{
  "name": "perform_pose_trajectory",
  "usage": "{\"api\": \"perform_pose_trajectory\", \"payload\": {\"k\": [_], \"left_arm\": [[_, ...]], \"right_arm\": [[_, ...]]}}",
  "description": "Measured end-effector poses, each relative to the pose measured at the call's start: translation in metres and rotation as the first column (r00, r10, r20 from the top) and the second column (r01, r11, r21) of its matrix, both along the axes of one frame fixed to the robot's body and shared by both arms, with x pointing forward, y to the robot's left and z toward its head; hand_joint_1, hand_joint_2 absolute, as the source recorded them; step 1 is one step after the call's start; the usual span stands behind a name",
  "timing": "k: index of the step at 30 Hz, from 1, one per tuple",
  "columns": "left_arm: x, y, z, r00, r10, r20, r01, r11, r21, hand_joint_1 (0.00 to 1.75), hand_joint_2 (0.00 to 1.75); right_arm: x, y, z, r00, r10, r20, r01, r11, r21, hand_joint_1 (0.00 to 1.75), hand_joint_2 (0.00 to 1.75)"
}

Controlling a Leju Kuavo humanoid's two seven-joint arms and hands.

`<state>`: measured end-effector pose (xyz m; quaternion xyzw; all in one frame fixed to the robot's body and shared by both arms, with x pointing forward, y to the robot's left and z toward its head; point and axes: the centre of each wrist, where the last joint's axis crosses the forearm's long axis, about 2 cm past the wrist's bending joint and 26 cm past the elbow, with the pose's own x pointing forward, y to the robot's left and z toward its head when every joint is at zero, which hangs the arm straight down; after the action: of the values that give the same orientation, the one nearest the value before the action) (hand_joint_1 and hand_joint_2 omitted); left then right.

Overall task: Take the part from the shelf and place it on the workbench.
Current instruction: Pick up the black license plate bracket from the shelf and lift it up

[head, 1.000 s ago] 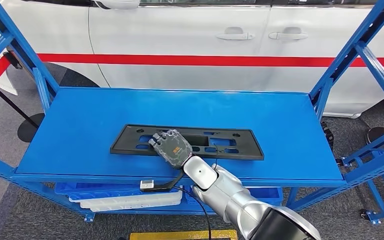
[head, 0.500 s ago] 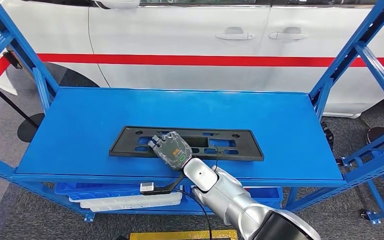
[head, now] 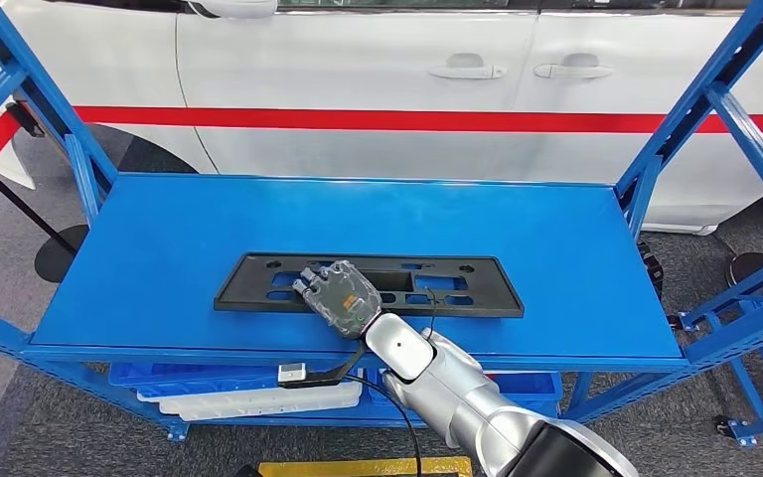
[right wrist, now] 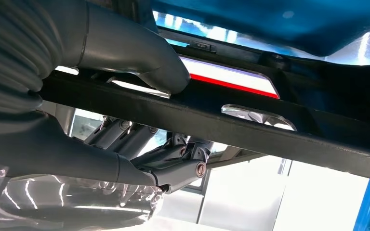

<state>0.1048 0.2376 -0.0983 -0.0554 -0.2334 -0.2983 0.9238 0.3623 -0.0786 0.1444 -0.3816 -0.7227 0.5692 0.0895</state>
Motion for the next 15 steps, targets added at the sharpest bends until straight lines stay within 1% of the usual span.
{"api": "perform_pose_trajectory", "payload": {"k": [6, 15], "left_arm": [[0.0005, -0.0004, 0.0002, 1.000, -0.008, -0.016, 0.008, 1.000, 0.007, 0.00, 1.75], [0.0015, -0.0003, 0.0004, 1.000, 0.008, -0.017, -0.008, 1.000, 0.012, 0.00, 1.75]], "right_arm": [[0.0000, -0.0004, -0.0002, 1.000, -0.001, 0.000, 0.001, 1.000, -0.001, 1.75, 1.75], [-0.0001, -0.0009, 0.0002, 1.000, 0.000, 0.003, 0.000, 1.000, 0.002, 1.75, 1.75]]}}
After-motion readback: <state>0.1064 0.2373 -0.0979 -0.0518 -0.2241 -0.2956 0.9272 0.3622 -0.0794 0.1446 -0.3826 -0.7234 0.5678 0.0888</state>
